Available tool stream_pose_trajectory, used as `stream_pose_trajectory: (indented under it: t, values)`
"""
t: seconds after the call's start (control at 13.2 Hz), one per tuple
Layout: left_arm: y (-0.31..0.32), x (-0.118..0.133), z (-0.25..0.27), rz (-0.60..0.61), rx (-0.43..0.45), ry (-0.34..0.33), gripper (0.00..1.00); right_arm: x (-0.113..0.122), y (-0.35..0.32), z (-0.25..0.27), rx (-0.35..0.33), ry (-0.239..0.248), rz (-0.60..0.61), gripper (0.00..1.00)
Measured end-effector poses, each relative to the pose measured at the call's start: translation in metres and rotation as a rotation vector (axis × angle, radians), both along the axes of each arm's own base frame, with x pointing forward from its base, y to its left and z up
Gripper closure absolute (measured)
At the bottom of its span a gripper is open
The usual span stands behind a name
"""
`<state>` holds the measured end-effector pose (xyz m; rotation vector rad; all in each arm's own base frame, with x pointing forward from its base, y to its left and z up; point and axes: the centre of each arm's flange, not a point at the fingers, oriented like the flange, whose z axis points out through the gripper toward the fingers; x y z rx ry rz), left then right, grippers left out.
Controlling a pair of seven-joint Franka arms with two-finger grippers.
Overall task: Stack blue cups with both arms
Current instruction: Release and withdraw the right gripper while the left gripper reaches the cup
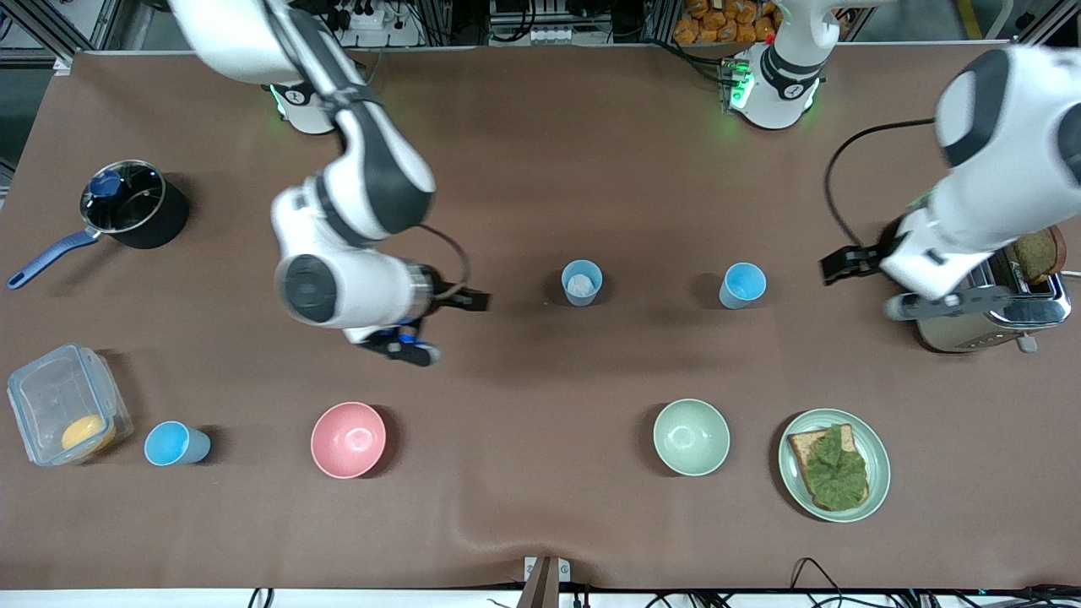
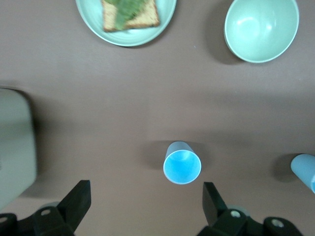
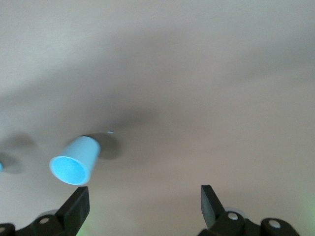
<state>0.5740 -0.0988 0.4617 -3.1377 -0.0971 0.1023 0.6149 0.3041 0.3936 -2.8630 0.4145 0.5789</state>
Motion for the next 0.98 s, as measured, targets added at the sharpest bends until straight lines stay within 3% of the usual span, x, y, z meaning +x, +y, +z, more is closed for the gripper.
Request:
stream_pose_trajectory:
  t: [0.38, 0.53, 0.68, 0.98]
  values:
    - [-0.024, -0.023, -0.087, -0.021, -0.039, -0.059, 0.00, 0.037, -0.152, -0.003, -0.081, 0.020, 0.041, 0.00]
    - [-0.041, -0.033, -0.114, -0.028, -0.044, -0.063, 0.00, 0.043, -0.198, -0.003, -0.123, 0.011, 0.073, 0.00]
    - [-0.062, -0.042, -0.136, -0.020, -0.047, -0.055, 0.00, 0.044, -0.236, 0.004, -0.121, 0.003, 0.111, 0.00]
    - [-0.082, -0.060, -0.166, -0.020, -0.055, -0.063, 0.00, 0.037, -0.286, 0.052, -0.155, -0.065, 0.156, 0.00]
